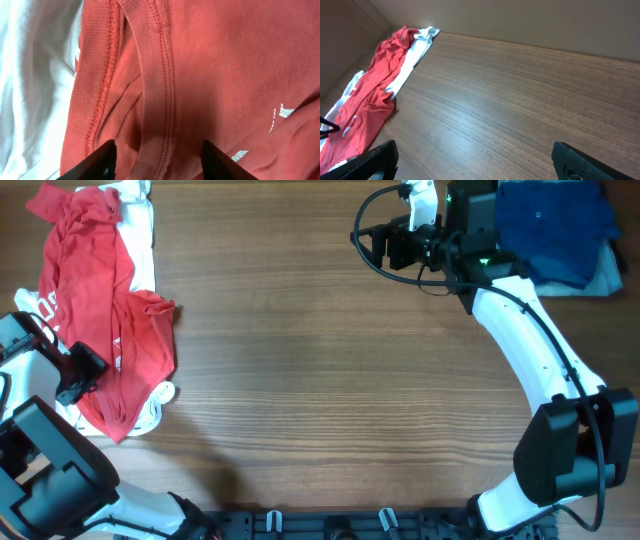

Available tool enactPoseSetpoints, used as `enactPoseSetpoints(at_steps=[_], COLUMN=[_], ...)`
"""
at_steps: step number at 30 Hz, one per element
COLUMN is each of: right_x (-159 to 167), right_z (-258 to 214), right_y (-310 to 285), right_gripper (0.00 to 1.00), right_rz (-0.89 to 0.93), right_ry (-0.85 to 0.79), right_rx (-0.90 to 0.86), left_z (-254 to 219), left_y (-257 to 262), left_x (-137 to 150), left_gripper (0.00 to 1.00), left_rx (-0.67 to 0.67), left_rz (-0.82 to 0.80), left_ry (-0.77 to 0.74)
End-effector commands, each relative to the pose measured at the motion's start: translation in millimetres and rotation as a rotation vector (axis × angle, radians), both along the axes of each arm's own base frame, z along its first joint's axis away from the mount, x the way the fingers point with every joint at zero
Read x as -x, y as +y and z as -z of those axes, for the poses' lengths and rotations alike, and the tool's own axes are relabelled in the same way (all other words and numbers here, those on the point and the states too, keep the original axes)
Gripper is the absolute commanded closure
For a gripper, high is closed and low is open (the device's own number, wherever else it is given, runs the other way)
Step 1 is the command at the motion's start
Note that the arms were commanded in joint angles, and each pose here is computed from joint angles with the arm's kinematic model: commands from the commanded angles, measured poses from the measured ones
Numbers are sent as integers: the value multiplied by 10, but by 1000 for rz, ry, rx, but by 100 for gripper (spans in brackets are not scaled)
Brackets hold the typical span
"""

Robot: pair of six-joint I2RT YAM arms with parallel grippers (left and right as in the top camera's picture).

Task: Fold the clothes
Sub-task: 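Reach the left gripper to the red shirt collar in the pile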

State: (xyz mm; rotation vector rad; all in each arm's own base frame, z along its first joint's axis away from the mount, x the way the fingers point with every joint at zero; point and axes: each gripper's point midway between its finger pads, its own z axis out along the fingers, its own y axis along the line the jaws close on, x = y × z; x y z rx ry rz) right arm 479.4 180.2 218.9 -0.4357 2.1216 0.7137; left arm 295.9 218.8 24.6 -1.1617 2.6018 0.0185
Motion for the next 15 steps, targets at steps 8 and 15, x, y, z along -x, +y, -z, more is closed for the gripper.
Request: enactPoseSetpoints(at_steps=[8, 15], right_x=[-83, -85], right_z=[-16, -20], right_y=[-20, -20], right_gripper=[1, 1], right_rz=[18, 18], right_ry=[-22, -24], right_rx=[20, 20], left_z=[254, 158], left_y=[-24, -95], left_x=[52, -62], left_gripper=[62, 87], left_rx=[51, 97], left_rz=[-51, -42], left_ry=[42, -21])
